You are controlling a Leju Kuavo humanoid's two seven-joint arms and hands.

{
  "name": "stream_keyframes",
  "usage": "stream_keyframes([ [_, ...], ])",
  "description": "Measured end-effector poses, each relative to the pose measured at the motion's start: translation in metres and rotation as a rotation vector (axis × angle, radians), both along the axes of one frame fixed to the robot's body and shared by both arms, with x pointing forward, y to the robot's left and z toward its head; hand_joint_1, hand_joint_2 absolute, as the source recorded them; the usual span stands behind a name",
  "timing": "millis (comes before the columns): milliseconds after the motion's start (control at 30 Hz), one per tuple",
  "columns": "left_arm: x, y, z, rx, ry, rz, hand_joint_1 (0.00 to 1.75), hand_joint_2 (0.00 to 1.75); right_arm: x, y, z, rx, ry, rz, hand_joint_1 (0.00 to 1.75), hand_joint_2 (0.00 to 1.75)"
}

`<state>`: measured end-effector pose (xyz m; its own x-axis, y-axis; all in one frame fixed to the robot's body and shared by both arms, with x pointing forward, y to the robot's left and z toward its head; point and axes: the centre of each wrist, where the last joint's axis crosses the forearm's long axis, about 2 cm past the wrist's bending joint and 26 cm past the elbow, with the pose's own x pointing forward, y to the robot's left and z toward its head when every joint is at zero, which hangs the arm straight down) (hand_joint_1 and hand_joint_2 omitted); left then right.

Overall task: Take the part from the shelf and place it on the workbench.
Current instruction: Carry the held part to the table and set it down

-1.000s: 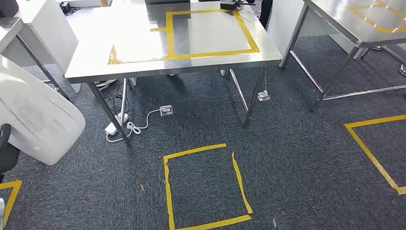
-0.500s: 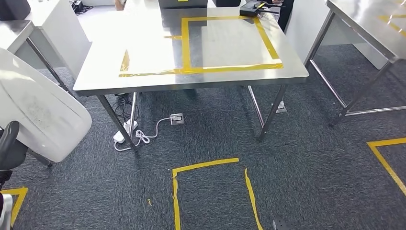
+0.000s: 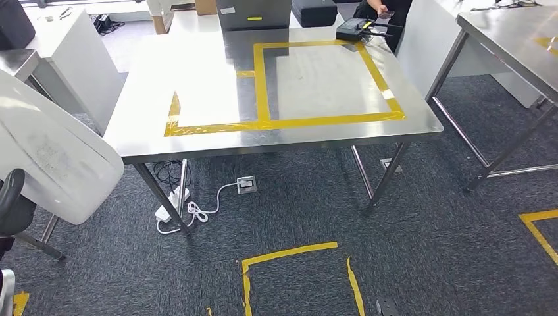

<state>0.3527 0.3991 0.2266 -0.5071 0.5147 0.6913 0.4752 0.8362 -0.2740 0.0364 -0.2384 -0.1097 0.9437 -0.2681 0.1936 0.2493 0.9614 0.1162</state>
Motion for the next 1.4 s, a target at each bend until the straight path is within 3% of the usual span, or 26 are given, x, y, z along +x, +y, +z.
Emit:
stream_keyframes([
  [1400, -0.0011, -0.0088, -0.0078, -0.039, -0.001, -0.010, 1.75, 1.75, -0.0001, 0.0000, 0.0000, 0.025, 0.039, -0.024, 0.00, 0.00],
])
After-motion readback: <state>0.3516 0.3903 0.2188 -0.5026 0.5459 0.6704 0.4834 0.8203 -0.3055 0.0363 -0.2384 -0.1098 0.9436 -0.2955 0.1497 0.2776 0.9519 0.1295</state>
